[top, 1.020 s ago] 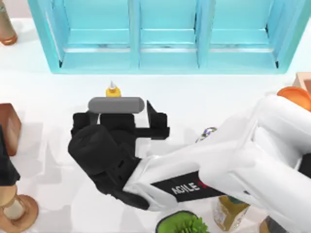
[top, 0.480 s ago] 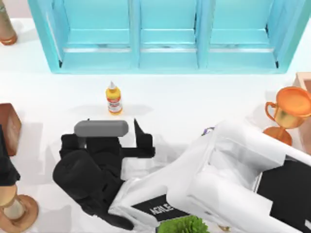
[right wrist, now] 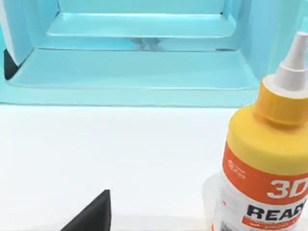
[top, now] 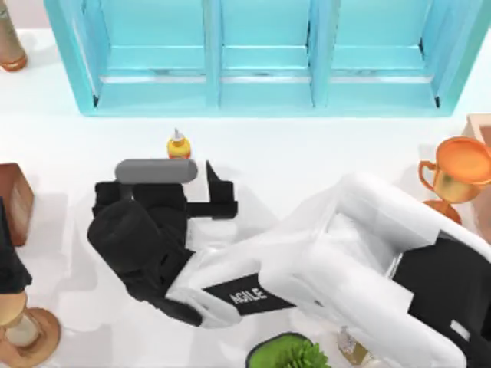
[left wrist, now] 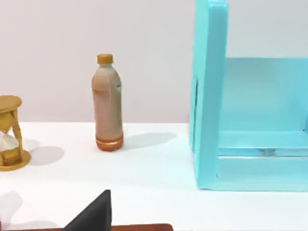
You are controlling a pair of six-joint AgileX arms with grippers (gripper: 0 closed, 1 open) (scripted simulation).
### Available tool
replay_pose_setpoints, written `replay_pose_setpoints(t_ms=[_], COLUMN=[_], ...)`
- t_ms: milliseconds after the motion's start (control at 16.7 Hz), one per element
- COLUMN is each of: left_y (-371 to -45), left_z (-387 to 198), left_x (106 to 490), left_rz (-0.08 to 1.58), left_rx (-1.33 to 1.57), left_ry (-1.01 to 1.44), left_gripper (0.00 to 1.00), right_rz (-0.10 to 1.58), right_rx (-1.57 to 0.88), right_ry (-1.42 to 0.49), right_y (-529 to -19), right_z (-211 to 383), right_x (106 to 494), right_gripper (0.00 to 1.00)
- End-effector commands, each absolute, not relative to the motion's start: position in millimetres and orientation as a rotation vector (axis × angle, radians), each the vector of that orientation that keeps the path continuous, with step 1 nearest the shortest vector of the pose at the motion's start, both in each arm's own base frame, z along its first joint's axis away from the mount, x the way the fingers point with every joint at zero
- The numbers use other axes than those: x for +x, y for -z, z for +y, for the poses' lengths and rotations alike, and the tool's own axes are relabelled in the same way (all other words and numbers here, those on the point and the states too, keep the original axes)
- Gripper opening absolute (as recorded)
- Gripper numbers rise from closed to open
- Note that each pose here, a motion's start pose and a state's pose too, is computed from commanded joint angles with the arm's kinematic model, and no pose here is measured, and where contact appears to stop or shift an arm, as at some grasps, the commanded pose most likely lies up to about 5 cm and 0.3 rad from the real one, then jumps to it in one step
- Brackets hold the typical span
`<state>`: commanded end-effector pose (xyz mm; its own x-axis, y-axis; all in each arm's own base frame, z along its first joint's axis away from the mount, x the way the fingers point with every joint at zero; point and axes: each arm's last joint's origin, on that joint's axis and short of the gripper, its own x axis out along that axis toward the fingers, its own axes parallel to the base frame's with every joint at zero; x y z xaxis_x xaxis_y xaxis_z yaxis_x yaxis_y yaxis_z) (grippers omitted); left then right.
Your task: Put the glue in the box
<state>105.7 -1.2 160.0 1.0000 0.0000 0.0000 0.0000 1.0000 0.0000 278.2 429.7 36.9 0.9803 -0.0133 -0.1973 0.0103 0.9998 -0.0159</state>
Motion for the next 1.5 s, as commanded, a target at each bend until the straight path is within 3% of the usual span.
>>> replay_pose_setpoints(t_ms=[300, 600, 1380, 1500], left_y=[-160.0, -160.0, -160.0, -160.0], left_z=[-1.2, -1.2, -1.2, -1.2], left_x=[105.7, 105.7, 105.7, 105.7], left_rz=[0.0, 0.0, 0.0, 0.0], left_rx=[0.0, 0.0, 0.0, 0.0], left_ry=[0.0, 0.0, 0.0, 0.0], left_gripper=[1.0, 1.0, 1.0, 1.0], right_rz=[0.198, 0.198, 0.198, 0.198], right_rx=[-0.016, -0.016, -0.016, -0.016], right_ry=[0.012, 0.012, 0.012, 0.012], right_y=[-21.8, -19.0, -19.0, -19.0], right_z=[425.3, 424.1, 424.1, 424.1], right_x=[323.6, 329.6, 329.6, 329.6], right_gripper=[1.0, 1.0, 0.02, 0.0])
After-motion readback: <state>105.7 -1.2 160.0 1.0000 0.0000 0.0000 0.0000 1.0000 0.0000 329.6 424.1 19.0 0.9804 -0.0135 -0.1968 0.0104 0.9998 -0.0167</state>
